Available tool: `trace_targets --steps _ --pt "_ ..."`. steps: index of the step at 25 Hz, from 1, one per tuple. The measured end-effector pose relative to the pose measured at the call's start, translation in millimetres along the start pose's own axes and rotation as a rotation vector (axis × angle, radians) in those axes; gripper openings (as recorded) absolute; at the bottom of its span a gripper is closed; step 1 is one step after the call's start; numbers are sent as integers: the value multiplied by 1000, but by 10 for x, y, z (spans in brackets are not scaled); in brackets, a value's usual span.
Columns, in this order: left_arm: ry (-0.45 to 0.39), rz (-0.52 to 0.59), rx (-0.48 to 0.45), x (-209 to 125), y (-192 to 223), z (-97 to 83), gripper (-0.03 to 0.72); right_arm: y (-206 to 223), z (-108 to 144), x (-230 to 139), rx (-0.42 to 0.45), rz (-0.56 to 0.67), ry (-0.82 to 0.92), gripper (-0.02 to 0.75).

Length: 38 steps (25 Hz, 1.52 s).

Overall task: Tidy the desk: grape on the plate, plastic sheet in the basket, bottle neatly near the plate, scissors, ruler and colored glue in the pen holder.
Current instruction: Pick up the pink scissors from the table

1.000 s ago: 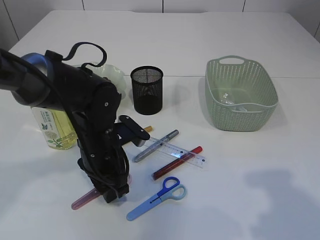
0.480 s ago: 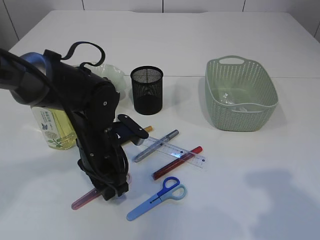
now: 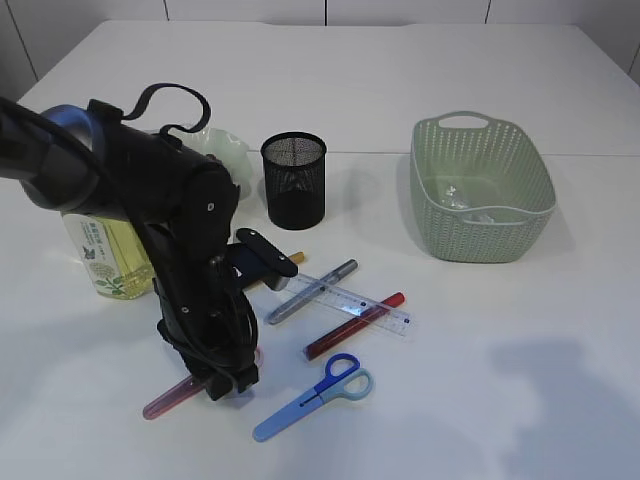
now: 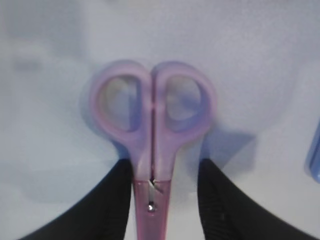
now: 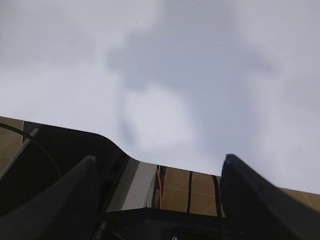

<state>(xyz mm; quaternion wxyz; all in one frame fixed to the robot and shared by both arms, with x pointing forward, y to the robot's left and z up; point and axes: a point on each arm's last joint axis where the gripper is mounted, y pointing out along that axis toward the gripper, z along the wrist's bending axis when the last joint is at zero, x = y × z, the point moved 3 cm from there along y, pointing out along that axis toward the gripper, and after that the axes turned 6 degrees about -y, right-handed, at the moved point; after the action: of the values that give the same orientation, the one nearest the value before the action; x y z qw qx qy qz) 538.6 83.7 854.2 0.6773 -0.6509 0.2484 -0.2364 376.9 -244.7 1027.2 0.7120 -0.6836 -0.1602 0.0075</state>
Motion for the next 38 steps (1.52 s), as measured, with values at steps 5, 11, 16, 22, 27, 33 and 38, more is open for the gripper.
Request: trace_targets --steps 5,11,16,22,27,33,38 --pt "-2 2 -3 10 18 -3 314 0 0 0 0 0 0 583" --pt "-2 -1 -3 16 14 -3 276 0 0 0 0 0 0 583" --pt "-4 -3 -4 18 14 -5 206 0 0 0 0 0 0 583" --pt "-5 -3 -6 18 14 -6 201 0 0 0 0 0 0 583" --pt "-7 -1 -9 16 14 -10 194 0 0 0 0 0 0 583" --pt "-19 1 -22 16 11 -27 174 0 0 0 0 0 0 583" --pt "-22 1 -26 16 11 -30 174 0 0 0 0 0 0 583"
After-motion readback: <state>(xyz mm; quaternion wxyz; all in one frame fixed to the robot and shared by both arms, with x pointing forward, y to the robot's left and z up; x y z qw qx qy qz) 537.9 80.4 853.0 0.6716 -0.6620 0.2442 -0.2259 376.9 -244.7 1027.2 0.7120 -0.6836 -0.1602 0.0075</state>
